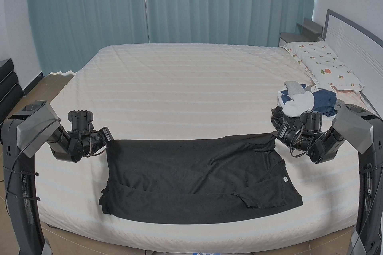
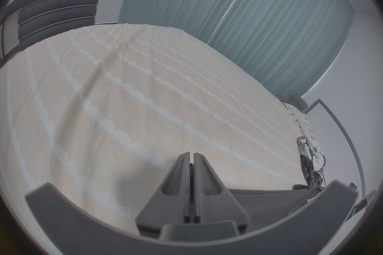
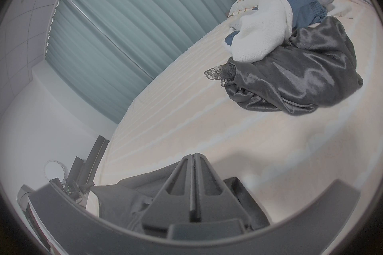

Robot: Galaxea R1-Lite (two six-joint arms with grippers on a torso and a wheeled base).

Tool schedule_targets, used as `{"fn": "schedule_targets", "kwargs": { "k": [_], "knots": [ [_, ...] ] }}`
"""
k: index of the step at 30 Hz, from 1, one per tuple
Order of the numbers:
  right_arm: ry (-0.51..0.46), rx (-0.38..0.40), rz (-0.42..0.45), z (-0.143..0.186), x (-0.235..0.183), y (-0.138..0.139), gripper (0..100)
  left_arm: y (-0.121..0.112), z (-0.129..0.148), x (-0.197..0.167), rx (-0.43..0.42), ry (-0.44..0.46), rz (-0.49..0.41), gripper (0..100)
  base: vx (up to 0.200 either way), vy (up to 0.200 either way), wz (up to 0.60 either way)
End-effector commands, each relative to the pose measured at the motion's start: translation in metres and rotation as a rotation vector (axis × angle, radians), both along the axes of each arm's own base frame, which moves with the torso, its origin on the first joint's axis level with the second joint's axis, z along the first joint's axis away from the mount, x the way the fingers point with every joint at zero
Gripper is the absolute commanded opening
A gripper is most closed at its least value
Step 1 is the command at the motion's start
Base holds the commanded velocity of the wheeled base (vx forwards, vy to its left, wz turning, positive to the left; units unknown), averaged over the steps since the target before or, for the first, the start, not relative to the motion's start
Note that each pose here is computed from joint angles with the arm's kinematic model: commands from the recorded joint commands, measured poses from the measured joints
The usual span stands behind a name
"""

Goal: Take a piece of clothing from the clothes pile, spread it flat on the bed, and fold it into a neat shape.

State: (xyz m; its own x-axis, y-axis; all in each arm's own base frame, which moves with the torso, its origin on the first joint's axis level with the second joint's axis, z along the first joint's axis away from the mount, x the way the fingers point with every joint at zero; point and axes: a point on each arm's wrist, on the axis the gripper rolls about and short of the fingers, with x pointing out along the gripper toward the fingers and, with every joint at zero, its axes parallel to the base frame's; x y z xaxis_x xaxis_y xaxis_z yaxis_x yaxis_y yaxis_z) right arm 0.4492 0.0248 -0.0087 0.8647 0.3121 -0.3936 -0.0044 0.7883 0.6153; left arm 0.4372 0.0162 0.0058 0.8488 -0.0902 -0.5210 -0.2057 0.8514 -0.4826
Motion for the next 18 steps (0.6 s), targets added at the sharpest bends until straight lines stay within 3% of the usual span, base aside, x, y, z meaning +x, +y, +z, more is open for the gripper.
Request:
{"fn": "schedule_targets", "kwargs": {
  "k": [1,5,18],
  "knots": [
    [0.024,0.019,0.025,0.007,-0.015,-0.009,0,0.002,-0.007,-0.008,0.016,0.034,-0.009,0,0.0,0.0,0.0],
    [0.044,0.025,0.043,0.006,-0.022,-0.012,0,0.003,-0.01,-0.017,0.061,0.043,-0.038,0,0.0,0.0,0.0],
    [0.094,-0.054,0.09,-0.01,-0.04,-0.013,0,0.0,-0.032,-0.047,0.21,0.059,-0.146,0,0.0,0.0,0.0]
  ]
}}
